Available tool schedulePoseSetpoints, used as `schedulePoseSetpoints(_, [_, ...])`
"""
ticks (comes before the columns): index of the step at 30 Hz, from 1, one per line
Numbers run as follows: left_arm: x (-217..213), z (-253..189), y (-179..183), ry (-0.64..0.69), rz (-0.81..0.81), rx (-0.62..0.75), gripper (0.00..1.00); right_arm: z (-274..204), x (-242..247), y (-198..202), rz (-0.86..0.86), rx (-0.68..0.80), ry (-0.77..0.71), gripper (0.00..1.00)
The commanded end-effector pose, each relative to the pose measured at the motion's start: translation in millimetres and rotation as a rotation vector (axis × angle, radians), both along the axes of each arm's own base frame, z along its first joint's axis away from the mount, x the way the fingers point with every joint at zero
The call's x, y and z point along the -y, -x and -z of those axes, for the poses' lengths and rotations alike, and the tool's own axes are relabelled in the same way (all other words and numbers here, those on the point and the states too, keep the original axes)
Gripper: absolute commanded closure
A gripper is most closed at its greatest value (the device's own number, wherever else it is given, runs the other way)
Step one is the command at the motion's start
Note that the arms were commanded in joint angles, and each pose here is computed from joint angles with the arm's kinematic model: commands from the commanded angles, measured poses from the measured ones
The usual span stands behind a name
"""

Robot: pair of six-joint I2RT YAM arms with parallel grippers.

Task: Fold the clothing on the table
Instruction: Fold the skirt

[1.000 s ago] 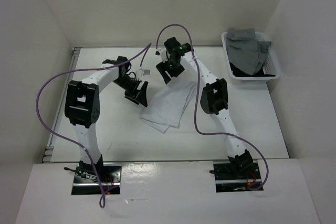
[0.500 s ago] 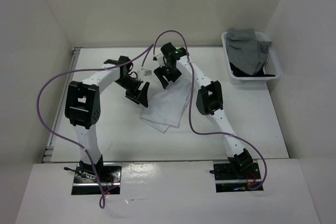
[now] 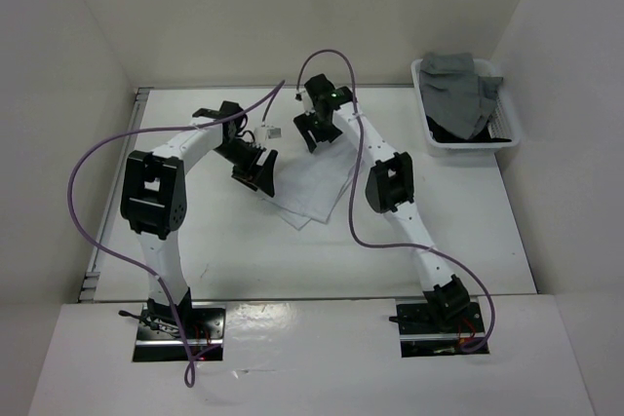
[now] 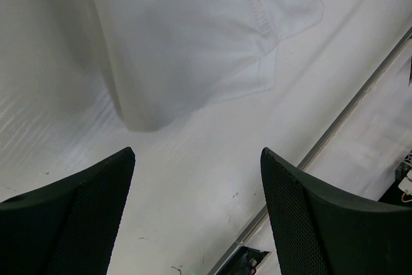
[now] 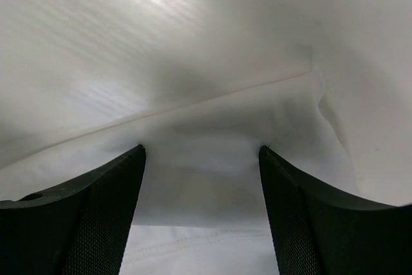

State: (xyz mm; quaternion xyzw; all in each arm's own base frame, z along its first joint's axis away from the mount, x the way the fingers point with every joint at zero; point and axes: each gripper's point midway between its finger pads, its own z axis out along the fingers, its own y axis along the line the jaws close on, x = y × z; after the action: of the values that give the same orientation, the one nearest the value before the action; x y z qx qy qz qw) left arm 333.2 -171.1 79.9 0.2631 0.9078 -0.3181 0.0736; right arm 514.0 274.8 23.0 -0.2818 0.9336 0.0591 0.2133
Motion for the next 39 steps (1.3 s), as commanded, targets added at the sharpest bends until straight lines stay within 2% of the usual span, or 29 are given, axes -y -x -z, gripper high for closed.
schedulePoseSetpoints(1, [2,-3,-7,0.008,-0.008,0.004,0.15,25,36,-25,0.123,0.017,0.036,0.24])
schedulePoseSetpoints(7, [8,10,-6,-0.03,0.001,-0.023,0.15,-27,44,-39,0.148,0.105,0.0,0.24])
schedulePoseSetpoints(13, [16,23,-15,-0.055,-0.016,-0.049,0.15,-76,39,-29,0.118,0.132,-0.056,0.24])
schedulePoseSetpoints(21, [11,22,-62,-0.129,-0.122,0.084,0.15,-138,44,-13,0.067,0.189,-0.085,0.24])
schedulePoseSetpoints(25, [9,33,-72,-0.159,-0.149,0.081,0.15,-152,51,-7,0.071,0.204,-0.065,0.24])
schedulePoseSetpoints(30, [13,46,-62,-0.137,-0.12,0.028,0.17,-157,67,-9,0.095,0.217,-0.04,0.24])
schedulePoseSetpoints(34, [13,50,-52,-0.128,-0.098,-0.004,0.28,-154,73,-12,0.11,0.22,-0.029,0.24])
schedulePoseSetpoints(37, [15,44,-44,-0.107,-0.074,-0.021,0.42,-154,75,-13,0.115,0.223,-0.021,0.24])
schedulePoseSetpoints(39, [15,42,-40,-0.101,-0.064,-0.028,0.58,-154,75,-13,0.115,0.223,-0.021,0.24])
